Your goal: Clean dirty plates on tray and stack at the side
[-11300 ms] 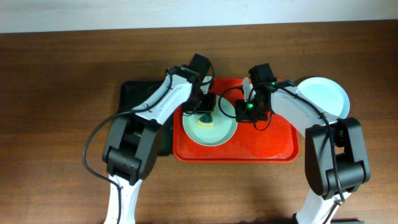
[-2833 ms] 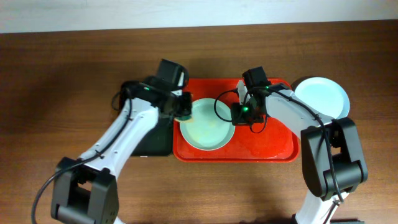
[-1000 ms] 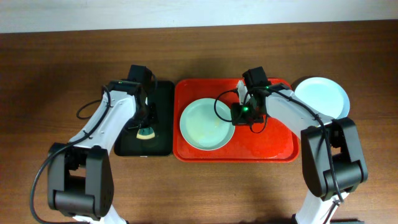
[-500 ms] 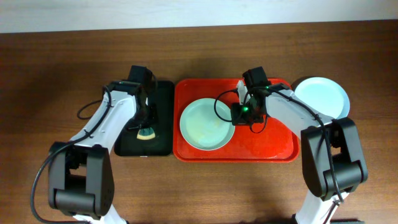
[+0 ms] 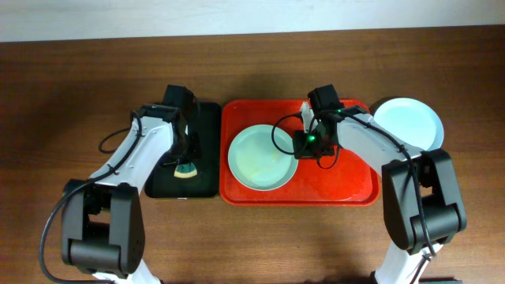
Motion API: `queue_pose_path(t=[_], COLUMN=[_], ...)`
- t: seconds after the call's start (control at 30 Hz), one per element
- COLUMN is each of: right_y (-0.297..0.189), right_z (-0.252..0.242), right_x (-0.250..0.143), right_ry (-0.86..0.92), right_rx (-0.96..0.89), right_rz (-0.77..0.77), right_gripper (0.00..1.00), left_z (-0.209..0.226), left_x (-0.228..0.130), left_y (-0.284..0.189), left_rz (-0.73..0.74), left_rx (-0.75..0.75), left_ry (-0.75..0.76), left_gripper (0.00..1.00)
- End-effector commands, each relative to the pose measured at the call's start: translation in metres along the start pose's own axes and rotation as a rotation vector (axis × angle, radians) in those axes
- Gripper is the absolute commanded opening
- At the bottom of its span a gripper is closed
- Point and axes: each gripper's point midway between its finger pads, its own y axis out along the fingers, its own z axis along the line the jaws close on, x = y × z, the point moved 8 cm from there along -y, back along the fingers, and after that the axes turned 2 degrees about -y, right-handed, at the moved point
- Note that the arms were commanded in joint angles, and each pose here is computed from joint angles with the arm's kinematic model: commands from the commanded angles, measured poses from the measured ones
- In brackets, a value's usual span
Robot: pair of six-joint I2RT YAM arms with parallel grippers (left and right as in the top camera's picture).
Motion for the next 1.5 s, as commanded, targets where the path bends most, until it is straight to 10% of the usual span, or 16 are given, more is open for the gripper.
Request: queue_pose_path(t=[0.0,0.17,0.37,0.87,0.97,1.47], right_y=[0.004,0.004,0.004,0.004,0.004,0.007], right_z=[0.003,0.003,0.003,0.003,0.003,0.002], right_x=[-0.004,-0.004,-0.004,-0.004,-0.004,-0.005], right_ry=[-0.009,-0.009,-0.009,-0.009,-0.009,-0.011], right_rx=[0.025,0.025,0.025,0.024,0.024,0.021], right_rz=[0.019,0.019,0.019,0.018,0.018,0.012], right_gripper=[0.04,0.04,0.04,0.22,0.22,0.15], left_z=[0.002,0.002,0.001,0.058,0.090,0.116], left_x=[-0.009,-0.009,-0.004,0.053,0.050,0.039], left_y=[0.015,0.018,0.010,-0.143,-0.156,-0.155], left_rz=[0.025,0.017,0.009,-0.334,-0.366,-0.309], left_rx=[0.014,0.010,0.006,-0.085,-0.071,-0.036], left_ry=[0.018,0.017,0.016,-0.240,-0.332,-0.397], left_gripper=[0.00,0.06,0.55,0.62,0.99,0.99])
